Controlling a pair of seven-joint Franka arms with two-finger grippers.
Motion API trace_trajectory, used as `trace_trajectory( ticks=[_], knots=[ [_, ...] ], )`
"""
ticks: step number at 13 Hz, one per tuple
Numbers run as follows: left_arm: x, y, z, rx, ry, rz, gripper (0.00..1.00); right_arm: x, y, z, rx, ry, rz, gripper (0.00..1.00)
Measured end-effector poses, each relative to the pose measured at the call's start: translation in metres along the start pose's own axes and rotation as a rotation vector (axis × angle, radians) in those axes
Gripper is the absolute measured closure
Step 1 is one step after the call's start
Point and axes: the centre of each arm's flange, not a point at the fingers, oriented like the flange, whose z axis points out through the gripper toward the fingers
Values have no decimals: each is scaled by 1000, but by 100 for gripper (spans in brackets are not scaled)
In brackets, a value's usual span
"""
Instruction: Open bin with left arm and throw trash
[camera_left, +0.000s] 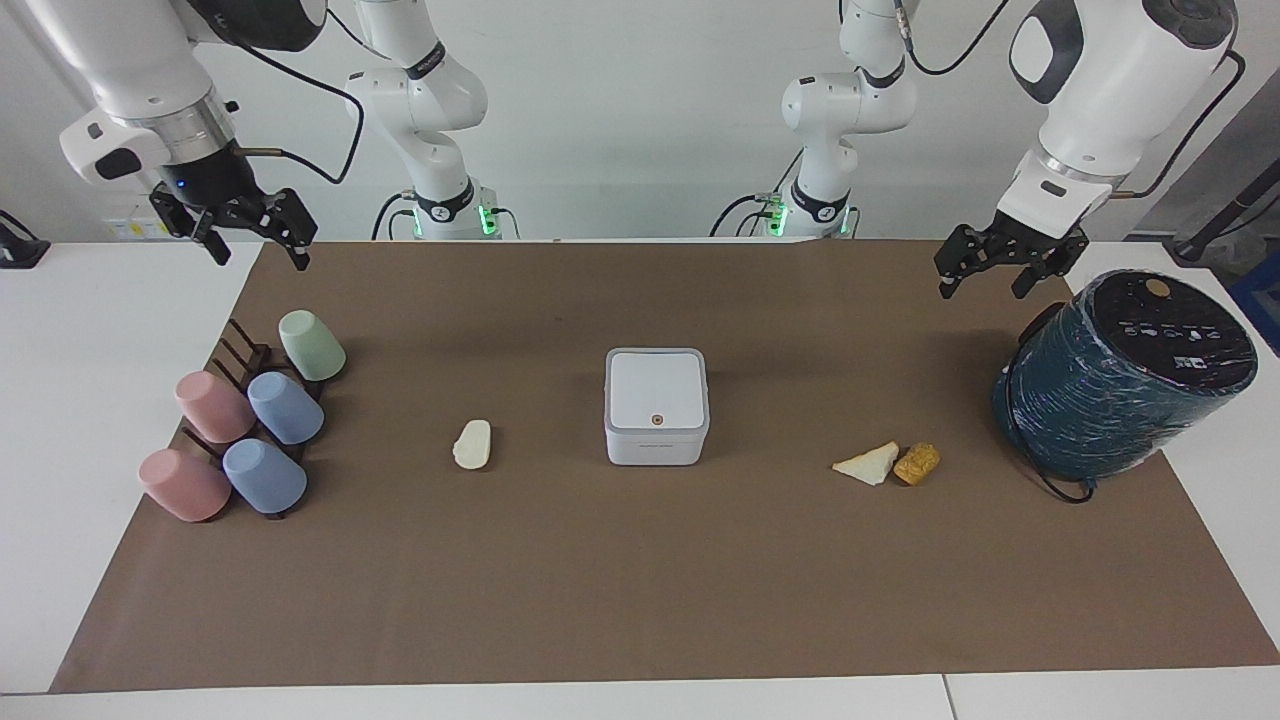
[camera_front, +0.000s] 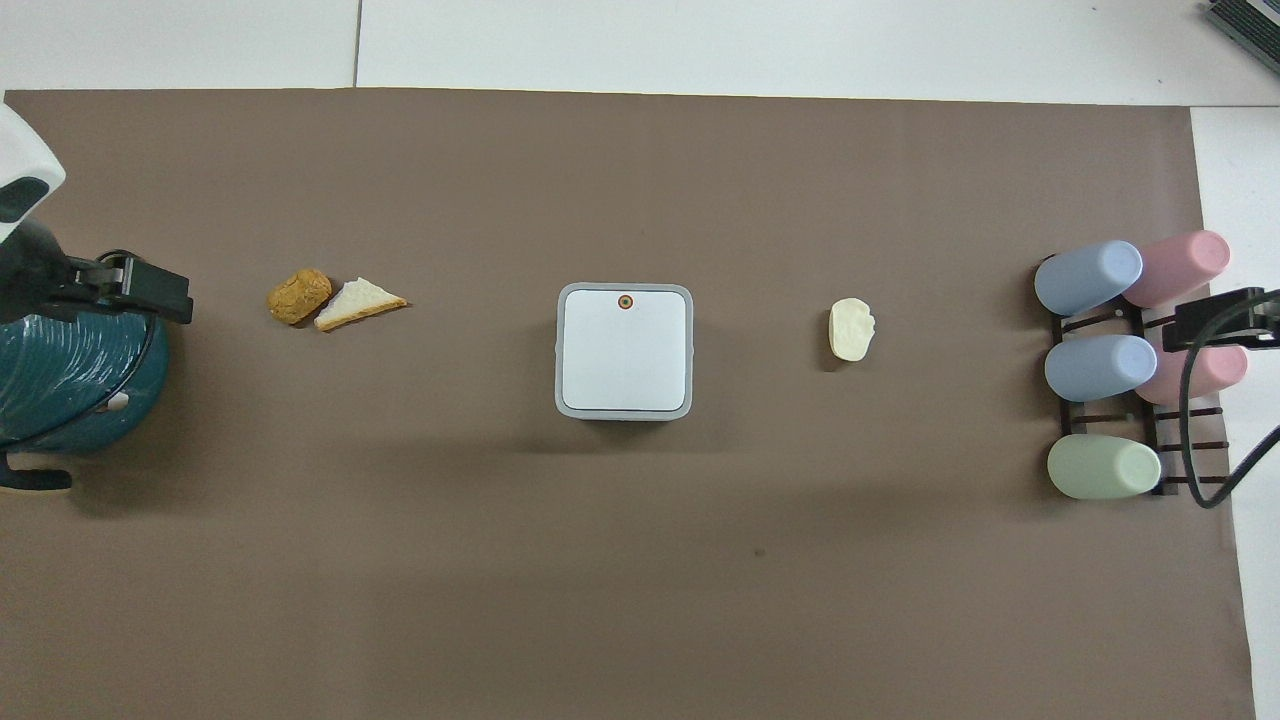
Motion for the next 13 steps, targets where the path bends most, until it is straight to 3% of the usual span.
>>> trace_trajectory(
  ticks=[13],
  knots=[
    [2, 2, -2, 0, 18, 20, 0, -3, -16, 1, -1, -23, -29, 0]
  ],
)
